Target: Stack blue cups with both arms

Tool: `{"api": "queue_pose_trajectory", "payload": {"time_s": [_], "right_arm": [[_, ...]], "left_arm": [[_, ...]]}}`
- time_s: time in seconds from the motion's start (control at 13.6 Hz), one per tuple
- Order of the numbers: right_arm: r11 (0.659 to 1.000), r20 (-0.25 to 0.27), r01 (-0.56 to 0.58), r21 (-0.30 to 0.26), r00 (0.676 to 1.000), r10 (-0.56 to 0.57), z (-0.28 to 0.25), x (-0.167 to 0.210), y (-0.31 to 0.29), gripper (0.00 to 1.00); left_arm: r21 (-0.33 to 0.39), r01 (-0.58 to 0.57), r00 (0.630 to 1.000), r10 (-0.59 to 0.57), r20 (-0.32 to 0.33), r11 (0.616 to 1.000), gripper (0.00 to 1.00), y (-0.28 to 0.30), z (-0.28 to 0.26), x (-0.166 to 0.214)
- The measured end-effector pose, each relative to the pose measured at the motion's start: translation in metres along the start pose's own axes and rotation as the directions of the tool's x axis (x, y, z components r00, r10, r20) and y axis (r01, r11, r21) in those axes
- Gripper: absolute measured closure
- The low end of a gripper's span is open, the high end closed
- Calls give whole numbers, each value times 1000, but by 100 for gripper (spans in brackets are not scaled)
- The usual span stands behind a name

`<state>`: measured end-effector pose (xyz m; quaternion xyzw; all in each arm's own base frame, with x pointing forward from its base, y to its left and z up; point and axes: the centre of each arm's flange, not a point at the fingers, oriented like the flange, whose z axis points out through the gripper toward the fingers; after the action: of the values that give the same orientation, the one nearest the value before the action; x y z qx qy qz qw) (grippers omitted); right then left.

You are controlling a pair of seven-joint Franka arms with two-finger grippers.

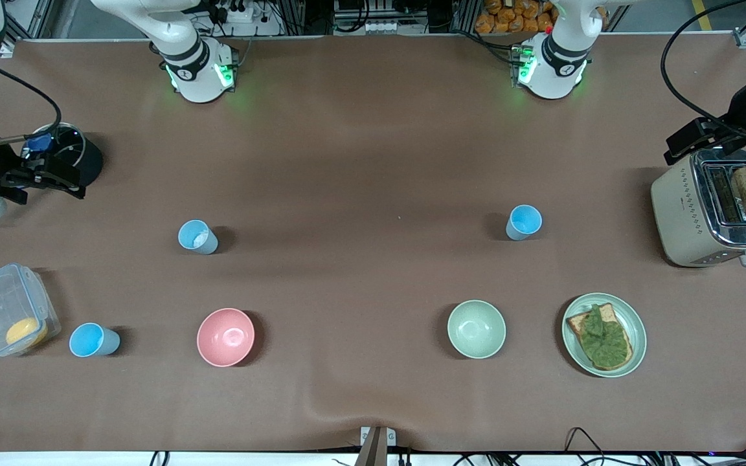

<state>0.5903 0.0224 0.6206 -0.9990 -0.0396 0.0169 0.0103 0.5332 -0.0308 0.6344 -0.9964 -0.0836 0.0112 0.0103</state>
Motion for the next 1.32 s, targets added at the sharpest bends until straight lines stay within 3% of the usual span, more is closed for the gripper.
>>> {"api": "queue_pose_trajectory", "payload": {"time_s": [0.44,1.32], "right_arm": [[1000,18,0,1,1000,0,1,-2,0,0],[1000,5,3,29,1000,-3,0,-1,-3,0]], "left_arm": [[2,0,1000,0,2,1000,0,0,-6,-7],[-6,2,1000,-2,6,1000,0,1,-5,-7]]}}
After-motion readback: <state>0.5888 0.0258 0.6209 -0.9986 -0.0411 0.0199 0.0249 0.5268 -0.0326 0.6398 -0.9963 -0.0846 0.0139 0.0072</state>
